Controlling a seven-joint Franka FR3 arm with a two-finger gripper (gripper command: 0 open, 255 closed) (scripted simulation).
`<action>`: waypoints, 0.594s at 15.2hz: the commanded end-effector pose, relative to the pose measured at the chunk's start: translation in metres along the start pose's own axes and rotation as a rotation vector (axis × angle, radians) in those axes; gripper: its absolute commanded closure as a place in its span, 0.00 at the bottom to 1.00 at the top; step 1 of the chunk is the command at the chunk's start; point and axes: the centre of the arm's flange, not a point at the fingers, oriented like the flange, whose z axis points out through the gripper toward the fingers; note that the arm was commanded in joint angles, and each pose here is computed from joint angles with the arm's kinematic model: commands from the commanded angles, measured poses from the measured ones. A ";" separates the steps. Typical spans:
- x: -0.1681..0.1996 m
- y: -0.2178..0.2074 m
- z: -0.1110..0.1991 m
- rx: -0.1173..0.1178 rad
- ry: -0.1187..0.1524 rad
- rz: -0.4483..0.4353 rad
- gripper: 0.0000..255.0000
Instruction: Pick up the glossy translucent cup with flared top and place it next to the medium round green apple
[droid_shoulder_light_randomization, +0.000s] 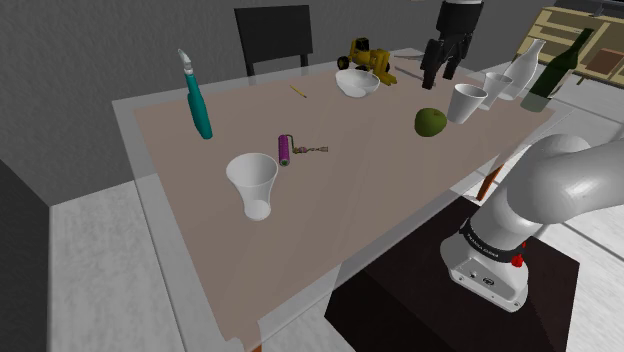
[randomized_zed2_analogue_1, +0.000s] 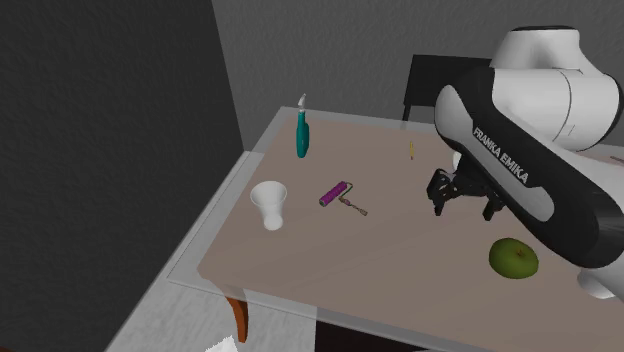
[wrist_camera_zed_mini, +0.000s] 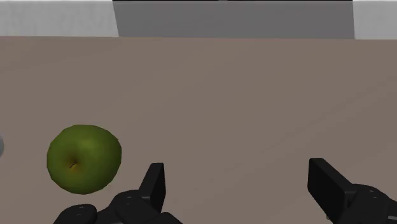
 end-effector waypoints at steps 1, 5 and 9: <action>0.000 0.000 0.000 0.000 0.000 0.000 0.00; 0.013 -0.042 0.017 0.039 0.008 -0.008 0.00; 0.026 -0.084 0.033 0.079 0.017 -0.017 0.00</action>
